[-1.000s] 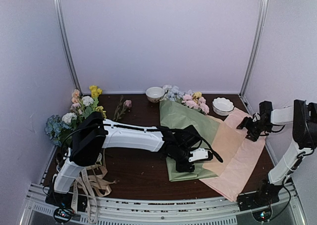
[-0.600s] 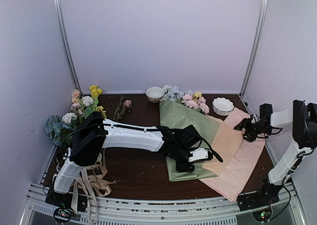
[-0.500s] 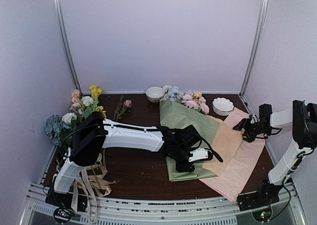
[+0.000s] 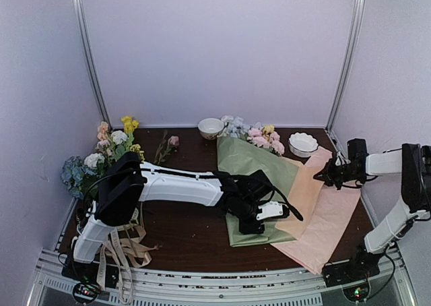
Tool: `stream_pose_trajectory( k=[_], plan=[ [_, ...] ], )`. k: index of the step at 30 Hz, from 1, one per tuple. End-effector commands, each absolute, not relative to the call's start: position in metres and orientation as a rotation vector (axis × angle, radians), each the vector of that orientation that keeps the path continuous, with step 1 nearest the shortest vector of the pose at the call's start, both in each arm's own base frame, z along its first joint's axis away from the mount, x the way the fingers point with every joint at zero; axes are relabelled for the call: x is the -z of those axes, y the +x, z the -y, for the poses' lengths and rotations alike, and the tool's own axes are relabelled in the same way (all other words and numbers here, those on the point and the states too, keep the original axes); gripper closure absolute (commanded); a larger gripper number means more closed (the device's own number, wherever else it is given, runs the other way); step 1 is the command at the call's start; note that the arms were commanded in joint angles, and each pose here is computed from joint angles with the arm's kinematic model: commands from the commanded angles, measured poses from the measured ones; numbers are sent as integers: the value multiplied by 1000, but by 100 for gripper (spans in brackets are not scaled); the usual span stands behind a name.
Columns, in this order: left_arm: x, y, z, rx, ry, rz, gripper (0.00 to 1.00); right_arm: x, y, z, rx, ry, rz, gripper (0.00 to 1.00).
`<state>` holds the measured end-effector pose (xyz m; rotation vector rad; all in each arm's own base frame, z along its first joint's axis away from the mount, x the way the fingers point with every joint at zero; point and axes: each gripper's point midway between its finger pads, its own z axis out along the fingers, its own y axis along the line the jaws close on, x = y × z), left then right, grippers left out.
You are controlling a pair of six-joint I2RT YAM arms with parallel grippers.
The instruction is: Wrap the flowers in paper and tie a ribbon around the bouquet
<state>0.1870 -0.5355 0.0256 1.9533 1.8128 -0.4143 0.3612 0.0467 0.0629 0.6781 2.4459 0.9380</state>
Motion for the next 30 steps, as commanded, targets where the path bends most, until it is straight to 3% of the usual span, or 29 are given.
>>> stream_pose_trajectory(
  k=[1,11,16,19,30],
  plan=[
    [-24,190,536,434,1941,-1824,50,-103,361,-72,-925,511,-2408,100],
    [-22,190,535,434,1939,-1832,50,-180,353,-190,-1189,138,-2300,100],
    [-23,190,534,434,1934,-1831,49,-190,362,-241,-1258,36,-2284,100],
    [-23,189,533,436,1930,-1825,49,-182,377,-259,-1250,26,-2308,100],
    [-53,182,529,455,1881,-1722,30,-78,399,-296,-1199,73,-2535,100]
  ],
)
